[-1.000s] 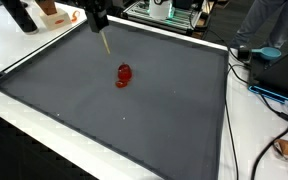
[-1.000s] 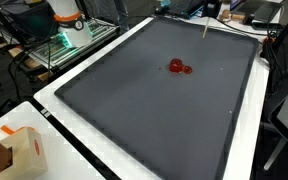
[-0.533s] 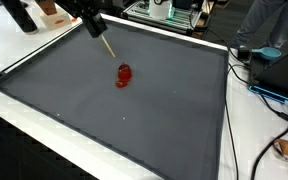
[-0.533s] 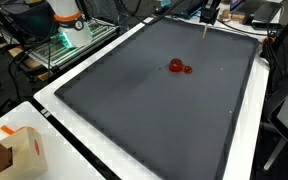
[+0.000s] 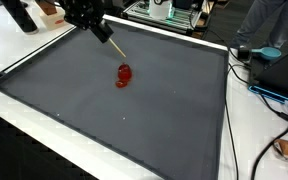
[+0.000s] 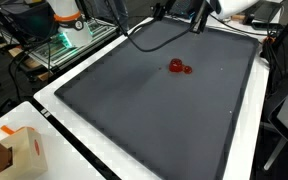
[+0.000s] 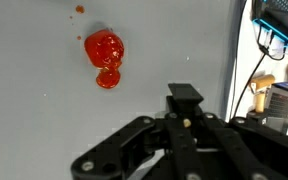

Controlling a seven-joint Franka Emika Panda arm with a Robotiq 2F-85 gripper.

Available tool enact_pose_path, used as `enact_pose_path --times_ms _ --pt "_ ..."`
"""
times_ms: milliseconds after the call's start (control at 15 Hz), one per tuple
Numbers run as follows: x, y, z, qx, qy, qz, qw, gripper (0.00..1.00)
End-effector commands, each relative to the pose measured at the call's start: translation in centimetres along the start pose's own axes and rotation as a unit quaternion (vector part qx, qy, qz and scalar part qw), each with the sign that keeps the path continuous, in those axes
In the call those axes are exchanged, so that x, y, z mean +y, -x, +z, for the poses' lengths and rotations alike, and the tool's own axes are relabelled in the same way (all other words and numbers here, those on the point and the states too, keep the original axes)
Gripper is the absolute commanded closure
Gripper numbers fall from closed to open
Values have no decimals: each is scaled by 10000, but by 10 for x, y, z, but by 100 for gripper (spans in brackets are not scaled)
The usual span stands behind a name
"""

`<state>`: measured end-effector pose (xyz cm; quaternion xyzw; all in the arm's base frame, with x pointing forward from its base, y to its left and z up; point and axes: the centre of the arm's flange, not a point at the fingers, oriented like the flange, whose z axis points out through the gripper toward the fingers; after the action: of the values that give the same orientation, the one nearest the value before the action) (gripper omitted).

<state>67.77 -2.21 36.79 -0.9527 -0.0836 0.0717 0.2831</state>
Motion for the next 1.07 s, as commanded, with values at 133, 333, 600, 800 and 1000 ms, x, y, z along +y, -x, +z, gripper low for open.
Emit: enact_pose_path --times_ms 133,333,600,800,1000 --pt "31 7 14 -193 -781 -188 9966 97" --pt "44 10 21 -254 -1002 -210 9944 97" --pt "58 12 30 -292 -1259 -227 9914 97" --pt "66 11 37 -318 -1345 -183 9902 97" --pt "71 10 44 -291 -1387 -68 9899 97"
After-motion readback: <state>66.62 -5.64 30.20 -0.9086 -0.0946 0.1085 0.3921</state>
